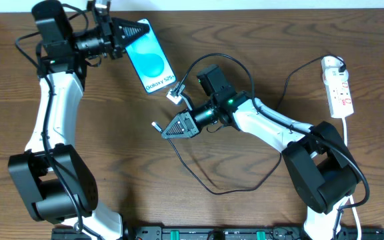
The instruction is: Plug charger to phone and switch on socket
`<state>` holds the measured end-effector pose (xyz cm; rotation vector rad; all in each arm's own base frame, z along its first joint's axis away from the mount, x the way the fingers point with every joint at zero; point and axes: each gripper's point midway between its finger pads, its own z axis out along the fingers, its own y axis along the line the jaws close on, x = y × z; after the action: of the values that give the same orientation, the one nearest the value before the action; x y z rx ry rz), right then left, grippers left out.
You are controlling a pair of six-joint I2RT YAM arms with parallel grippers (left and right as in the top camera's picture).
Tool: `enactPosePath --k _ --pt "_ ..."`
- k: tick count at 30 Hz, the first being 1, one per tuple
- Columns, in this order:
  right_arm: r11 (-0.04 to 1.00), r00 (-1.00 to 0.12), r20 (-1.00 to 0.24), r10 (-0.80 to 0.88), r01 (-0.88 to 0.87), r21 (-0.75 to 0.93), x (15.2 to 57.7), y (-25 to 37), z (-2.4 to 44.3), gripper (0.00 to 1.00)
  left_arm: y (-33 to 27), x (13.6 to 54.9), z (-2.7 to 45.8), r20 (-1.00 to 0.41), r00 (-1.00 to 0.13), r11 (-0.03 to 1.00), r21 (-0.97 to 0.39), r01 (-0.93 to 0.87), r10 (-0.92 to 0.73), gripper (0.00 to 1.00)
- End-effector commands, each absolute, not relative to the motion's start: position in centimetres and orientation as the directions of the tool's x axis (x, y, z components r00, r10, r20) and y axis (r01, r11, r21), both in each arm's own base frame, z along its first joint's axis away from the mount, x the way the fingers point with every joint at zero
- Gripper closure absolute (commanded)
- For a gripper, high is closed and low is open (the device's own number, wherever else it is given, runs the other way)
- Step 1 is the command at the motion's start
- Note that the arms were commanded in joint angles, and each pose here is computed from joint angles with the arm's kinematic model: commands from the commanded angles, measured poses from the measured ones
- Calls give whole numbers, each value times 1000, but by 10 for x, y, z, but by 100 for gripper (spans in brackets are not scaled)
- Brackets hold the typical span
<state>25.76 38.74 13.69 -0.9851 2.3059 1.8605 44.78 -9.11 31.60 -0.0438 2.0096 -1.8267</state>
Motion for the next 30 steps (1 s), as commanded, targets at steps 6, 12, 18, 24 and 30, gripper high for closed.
enactPosePath --k 6,12,18,24,30 --pt "-7 -804 -397 -443 -440 898 264 379 158 99 -62 463 330 -293 -870 149 -956 254 -397 93" --pt "-37 -835 -380 -398 -399 916 284 375 178 99 -53 469 347 -316 -842 143 -949 282 -438 93" --pt "-104 -831 -402 -386 -394 913 291 374 202 99 -44 476 362 -311 -811 128 -950 286 -496 93" --pt "-150 -828 -431 -358 -405 902 301 374 231 99 -29 477 374 -309 -785 116 -949 295 -537 93" --pt "-208 -816 -478 -325 -431 878 302 371 268 99 -26 472 374 -297 -803 107 -953 284 -517 93"
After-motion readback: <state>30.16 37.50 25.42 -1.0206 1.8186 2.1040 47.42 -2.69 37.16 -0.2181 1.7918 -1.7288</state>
